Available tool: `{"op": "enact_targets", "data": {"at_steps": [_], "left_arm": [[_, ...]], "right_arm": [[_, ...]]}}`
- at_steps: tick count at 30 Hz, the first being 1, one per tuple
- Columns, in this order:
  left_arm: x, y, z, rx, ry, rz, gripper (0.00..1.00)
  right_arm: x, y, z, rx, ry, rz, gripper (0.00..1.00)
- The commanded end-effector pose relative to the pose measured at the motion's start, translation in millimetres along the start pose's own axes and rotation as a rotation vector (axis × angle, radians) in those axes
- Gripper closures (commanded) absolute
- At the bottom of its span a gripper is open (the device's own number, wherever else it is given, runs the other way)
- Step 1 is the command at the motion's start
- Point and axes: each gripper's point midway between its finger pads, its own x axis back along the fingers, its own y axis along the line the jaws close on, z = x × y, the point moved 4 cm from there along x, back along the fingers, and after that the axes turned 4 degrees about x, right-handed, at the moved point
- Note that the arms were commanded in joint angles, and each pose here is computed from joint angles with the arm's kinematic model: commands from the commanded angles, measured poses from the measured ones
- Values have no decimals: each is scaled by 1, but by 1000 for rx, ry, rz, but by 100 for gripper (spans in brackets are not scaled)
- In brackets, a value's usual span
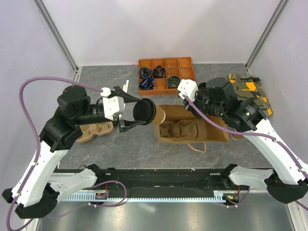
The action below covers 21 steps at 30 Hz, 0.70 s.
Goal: Pack the takeout coffee
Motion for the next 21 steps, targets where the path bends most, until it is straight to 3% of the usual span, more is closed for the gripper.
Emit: {"op": "enact_targets", "data": {"at_steps": [1, 11, 21], "left_arm": [[-10, -4, -27, -107, -60, 48, 47], [-63, -19, -17, -229, -21, 83, 50], [-86, -28, 6, -340, 57, 62, 52]], "right_arm": [[10, -2, -22, -38, -75, 30, 100], [7, 0, -38, -108, -95, 22, 100], [10, 12, -45, -173, -107, -16, 100]]}}
